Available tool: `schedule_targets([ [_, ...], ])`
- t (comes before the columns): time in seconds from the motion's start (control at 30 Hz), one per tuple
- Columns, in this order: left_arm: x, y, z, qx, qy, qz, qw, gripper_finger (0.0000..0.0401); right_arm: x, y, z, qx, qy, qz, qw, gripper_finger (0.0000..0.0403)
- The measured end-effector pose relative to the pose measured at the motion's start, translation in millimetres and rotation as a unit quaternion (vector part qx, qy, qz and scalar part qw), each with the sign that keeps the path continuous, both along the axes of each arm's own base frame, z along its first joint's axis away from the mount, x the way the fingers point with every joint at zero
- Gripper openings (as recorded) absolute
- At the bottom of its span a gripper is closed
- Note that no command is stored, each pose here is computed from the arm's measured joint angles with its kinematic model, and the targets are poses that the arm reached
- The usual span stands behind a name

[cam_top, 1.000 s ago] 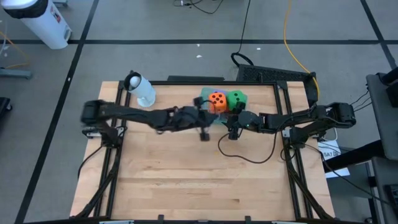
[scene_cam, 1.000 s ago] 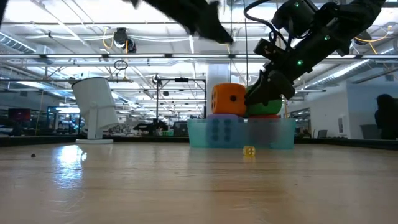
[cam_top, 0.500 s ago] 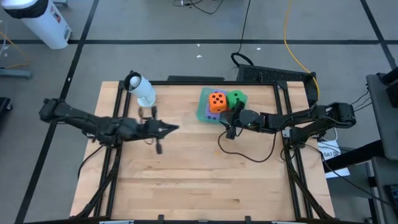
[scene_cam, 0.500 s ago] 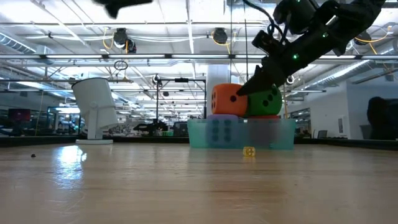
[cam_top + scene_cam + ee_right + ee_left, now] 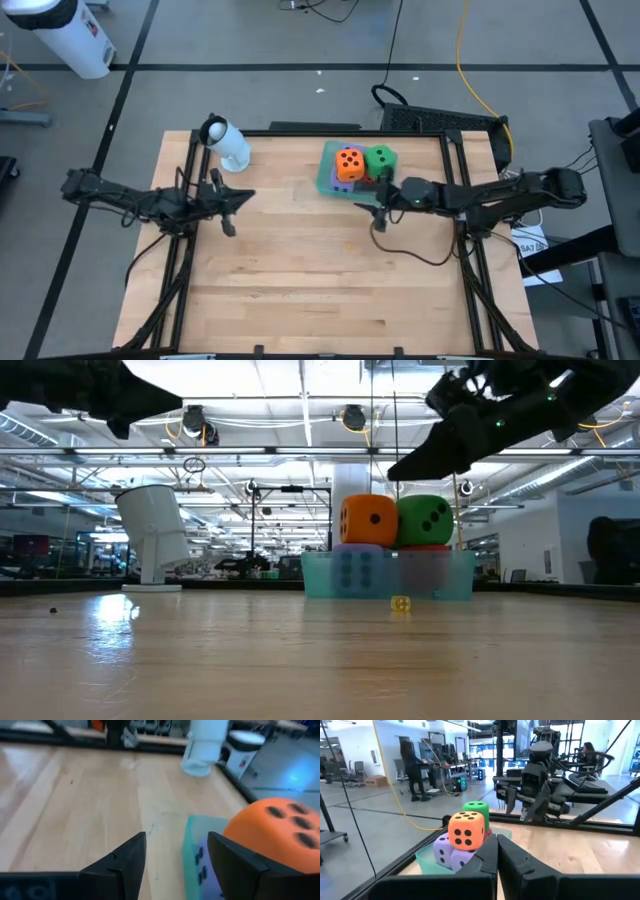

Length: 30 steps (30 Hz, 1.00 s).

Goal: Pick & Place Dice
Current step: Put the small yellow die into the bin

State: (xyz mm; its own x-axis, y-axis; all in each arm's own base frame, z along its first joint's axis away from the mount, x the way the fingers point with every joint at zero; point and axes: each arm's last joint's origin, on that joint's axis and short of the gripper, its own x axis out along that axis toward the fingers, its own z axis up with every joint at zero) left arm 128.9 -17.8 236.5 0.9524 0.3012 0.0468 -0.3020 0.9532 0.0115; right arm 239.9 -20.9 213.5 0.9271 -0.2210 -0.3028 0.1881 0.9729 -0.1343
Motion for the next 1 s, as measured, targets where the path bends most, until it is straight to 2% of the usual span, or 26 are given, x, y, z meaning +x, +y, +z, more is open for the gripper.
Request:
schedule_targets([
  [0.13, -3.5, 0.9, -3.7, -0.006, -0.004, -0.001, 1.0, 0.0002, -17.1, 0.7, 7.0, 0.002, -0.039, -0.005, 0.999, 0.0179],
  [0.3, -2.0, 4.6, -2.6, -0.011, -0.011, 0.041, 0.999, 0.0005, -37.9, 5.4, 14.5, 0.063, -0.091, -0.011, 0.994, 0.0148],
  [0.37, -0.2, 6.0, -4.7, -0.01, -0.002, 0.051, 0.999, 0.0004, -46.3, 12.2, 10.9, 0.072, -0.099, 0.002, 0.992, 0.0131],
  [0.57, 4.7, 8.7, -19.4, -0.011, 0.064, 0.066, 0.996, 0.0006, -73.3, 28.2, -7.8, 0.044, -0.106, -0.02, 0.993, 0.0059],
  [0.67, 3.6, 8.8, -22.3, -0.024, 0.074, 0.063, 0.995, 0.0002, -84.4, 30.1, -6.0, 0.027, -0.117, -0.013, 0.993, 0.0016],
  [0.73, 2.8, 9.0, -21.8, -0.034, 0.069, 0.065, 0.995, 0.0003, -91.2, 30.2, -2.0, 0.024, -0.125, -0.009, 0.992, 0.0005],
  [0.87, 0.3, 9.0, -19.3, -0.042, 0.056, 0.063, 0.996, 0.0002, -102.6, 32.9, 1.1, 0.028, -0.123, 0.048, 0.991, 0.0009],
  [1.0, -1.7, 7.8, -17.5, -0.041, 0.049, 0.057, 0.996, 0.0004, -112.2, 34.6, 4.0, 0.035, -0.156, 0.102, 0.982, 0.0002],
])
